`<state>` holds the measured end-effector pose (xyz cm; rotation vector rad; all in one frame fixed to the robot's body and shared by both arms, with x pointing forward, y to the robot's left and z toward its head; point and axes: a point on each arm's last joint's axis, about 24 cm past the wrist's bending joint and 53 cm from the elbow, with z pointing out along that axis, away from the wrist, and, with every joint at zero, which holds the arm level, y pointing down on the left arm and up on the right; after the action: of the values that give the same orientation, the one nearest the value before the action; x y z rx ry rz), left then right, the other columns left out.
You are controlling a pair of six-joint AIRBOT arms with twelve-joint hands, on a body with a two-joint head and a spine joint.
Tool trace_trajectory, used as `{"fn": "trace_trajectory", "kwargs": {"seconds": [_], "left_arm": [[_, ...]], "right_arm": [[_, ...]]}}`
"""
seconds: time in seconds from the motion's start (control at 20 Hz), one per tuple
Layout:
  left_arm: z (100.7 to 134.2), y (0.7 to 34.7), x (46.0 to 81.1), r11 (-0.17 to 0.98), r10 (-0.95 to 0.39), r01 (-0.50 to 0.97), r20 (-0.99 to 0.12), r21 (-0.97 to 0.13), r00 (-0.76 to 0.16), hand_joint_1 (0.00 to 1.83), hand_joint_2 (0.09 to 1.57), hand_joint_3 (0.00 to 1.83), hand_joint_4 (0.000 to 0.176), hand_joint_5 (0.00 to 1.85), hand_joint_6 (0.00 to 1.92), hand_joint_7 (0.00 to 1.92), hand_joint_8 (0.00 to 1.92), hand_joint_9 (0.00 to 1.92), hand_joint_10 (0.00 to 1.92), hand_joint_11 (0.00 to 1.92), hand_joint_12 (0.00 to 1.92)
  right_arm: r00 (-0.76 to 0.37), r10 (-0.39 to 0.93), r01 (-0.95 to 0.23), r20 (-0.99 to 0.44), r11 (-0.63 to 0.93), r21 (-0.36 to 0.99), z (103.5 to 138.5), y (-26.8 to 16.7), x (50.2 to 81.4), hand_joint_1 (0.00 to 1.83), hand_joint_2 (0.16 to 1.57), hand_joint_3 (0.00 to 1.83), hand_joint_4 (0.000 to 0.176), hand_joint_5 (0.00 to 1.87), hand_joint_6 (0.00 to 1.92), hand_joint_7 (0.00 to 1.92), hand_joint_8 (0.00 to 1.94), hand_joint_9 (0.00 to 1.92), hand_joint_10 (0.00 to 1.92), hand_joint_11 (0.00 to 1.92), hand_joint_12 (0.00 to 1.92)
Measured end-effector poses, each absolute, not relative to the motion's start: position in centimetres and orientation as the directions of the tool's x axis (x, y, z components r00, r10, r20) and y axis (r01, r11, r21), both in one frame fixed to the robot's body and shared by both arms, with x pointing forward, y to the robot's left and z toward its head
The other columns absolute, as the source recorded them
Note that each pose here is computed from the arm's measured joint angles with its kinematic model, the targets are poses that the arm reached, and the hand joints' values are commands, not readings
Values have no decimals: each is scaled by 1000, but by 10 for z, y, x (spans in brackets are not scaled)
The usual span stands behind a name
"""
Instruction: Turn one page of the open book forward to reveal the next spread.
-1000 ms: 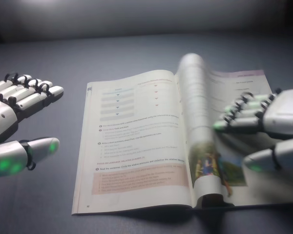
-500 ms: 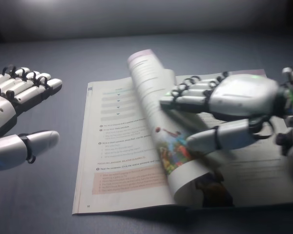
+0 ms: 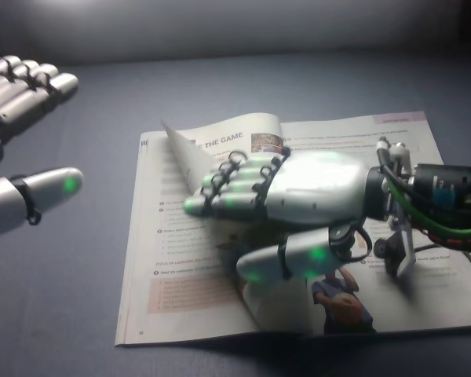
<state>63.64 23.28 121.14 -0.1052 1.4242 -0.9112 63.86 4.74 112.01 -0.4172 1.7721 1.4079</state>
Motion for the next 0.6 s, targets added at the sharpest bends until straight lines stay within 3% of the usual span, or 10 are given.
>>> {"fn": "trace_trajectory", "kwargs": {"seconds": [0.2, 0.4, 0.6], "left_arm": [[1210, 245, 637, 689, -589, 450, -801, -568, -109, 0, 1310, 2, 0, 82, 5, 67, 9, 39, 8, 6, 3], [1210, 249, 637, 700, -579, 442, -808, -561, -108, 0, 1345, 14, 0, 91, 6, 74, 8, 59, 12, 21, 9], [1205, 248, 638, 705, -571, 433, -812, -562, -123, 0, 1304, 0, 0, 84, 0, 72, 2, 69, 7, 61, 27]], "right_arm": [[-677, 182, -699, -714, 149, 700, 1140, 71, 594, 0, 1336, 0, 0, 335, 6, 321, 8, 279, 12, 131, 72], [-647, 201, -760, -735, -100, 642, 1213, 87, 548, 0, 1352, 4, 0, 364, 8, 383, 19, 329, 19, 183, 96], [-635, 227, -772, -738, -159, 615, 1235, 77, 542, 0, 1362, 5, 0, 188, 0, 190, 0, 132, 1, 49, 37]]}}
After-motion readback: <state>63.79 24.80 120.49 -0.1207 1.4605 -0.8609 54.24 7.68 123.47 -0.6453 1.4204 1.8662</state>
